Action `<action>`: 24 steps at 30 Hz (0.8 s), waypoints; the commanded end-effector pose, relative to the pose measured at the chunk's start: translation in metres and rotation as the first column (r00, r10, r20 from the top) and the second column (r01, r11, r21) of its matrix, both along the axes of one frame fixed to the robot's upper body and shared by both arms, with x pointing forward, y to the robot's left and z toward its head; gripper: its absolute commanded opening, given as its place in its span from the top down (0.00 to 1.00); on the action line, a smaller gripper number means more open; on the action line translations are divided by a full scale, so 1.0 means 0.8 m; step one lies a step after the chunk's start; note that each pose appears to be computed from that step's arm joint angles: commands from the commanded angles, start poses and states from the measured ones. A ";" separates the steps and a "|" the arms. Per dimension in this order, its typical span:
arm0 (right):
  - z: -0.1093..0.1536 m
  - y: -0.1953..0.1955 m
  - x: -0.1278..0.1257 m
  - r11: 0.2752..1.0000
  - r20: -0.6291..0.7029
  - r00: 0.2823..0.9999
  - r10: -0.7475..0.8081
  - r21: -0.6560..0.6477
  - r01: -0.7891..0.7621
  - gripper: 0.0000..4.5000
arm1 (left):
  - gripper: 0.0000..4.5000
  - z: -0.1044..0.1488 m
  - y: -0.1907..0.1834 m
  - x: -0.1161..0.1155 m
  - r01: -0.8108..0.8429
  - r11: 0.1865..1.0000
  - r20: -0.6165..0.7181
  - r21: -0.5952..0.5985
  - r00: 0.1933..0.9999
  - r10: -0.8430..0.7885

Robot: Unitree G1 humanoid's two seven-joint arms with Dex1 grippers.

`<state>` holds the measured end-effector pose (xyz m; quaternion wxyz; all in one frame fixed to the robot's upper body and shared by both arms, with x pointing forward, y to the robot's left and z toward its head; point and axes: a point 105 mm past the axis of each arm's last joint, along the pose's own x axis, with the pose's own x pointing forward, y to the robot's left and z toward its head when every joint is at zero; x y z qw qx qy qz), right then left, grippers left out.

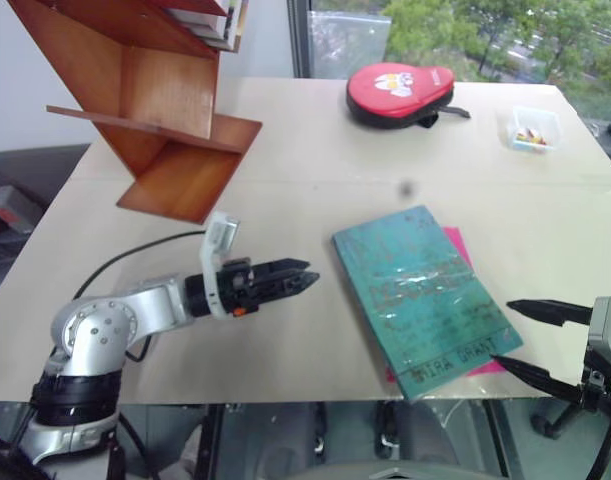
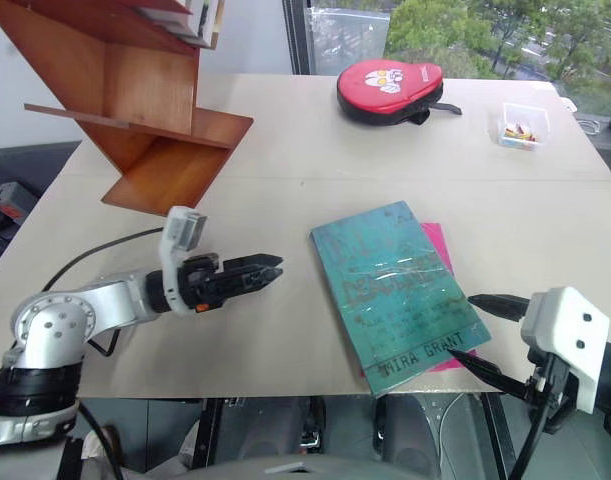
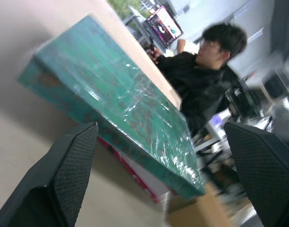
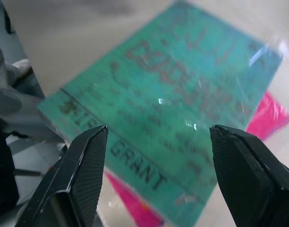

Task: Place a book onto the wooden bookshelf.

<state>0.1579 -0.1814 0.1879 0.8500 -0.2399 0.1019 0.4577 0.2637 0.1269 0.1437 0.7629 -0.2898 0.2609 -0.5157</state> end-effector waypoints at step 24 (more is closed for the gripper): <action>0.004 0.032 -0.005 0.998 0.106 0.992 0.062 0.006 -0.063 0.21 | 0.62 -0.045 -0.108 0.006 0.005 0.985 -0.411 -0.173 0.909 -0.077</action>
